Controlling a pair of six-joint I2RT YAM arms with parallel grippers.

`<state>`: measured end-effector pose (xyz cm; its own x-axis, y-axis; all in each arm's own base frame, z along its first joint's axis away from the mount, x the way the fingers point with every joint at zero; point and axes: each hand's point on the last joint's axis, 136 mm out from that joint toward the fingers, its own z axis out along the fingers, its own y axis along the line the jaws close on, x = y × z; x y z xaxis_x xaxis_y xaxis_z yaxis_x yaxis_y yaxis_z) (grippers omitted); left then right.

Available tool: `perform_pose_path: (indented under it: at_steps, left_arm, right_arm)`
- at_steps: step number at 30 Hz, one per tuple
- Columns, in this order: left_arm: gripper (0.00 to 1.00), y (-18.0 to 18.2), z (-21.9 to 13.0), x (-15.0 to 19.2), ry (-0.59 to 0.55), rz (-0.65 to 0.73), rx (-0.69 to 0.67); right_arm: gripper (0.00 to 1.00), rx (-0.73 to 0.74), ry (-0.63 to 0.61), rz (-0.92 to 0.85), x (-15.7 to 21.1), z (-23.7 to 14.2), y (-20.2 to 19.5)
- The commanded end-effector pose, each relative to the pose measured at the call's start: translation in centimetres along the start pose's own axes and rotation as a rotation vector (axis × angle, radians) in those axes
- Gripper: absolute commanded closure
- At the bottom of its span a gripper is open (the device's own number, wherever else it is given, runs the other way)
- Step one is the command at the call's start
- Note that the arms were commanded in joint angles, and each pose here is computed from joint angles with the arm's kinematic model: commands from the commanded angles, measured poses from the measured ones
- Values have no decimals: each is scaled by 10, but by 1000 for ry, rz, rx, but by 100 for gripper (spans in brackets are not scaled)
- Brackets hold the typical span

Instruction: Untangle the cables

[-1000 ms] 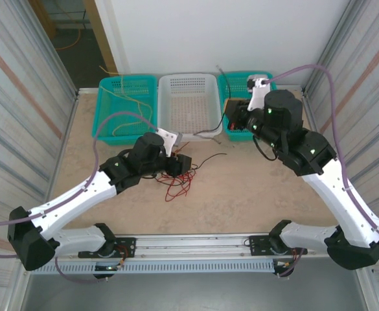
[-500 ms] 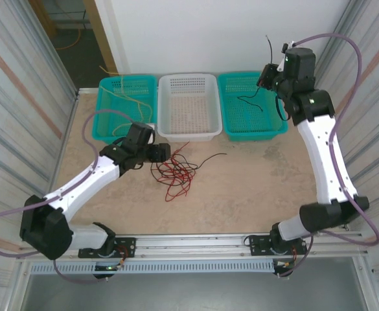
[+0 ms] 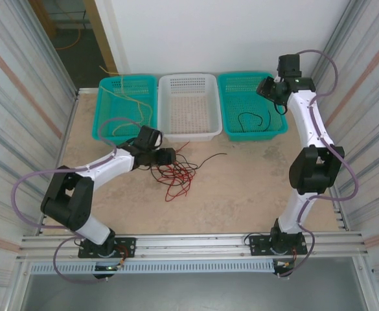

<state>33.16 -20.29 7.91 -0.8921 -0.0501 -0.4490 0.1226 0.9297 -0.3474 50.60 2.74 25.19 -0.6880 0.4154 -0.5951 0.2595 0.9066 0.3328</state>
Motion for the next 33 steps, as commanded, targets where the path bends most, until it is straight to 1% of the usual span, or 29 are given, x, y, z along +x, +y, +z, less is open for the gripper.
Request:
perform_pose_path:
  at_steps: [1,5,10,12,14,17,20,23,26,29,33]
  left_arm:
    - [29,-11,9,8,21,-2,54]
    - [32,-24,17,24,62,42,75]
    - [35,-44,17,47,106,69,121]
    - [35,-51,11,52,106,80,131]
    - [34,-50,0,51,90,77,108]
    - [32,-51,-26,42,31,58,98]
    - [32,-55,-56,31,-27,55,113]
    - [37,-61,-81,27,-45,71,136]
    - [37,-59,-99,24,-70,64,133]
    - [38,-56,-112,24,-103,49,138]
    - [38,-52,-117,27,-109,32,138]
  right_arm:
    - [50,-48,-5,-61,15,-33,19]
    - [50,-107,-25,-95,37,-69,38]
    - [49,-181,-21,-177,90,-105,67]
    - [49,-199,-3,-203,116,-112,72]
    - [49,-217,29,-228,144,-118,77]
    - [49,-225,71,-239,180,-124,79]
    - [48,-229,129,-239,213,-121,79]
    - [48,-270,264,-201,256,-109,87]
    - [47,-321,372,-200,301,-98,108]
    - [48,-300,409,-246,332,-89,121]
    - [46,-317,426,-277,353,-81,139]
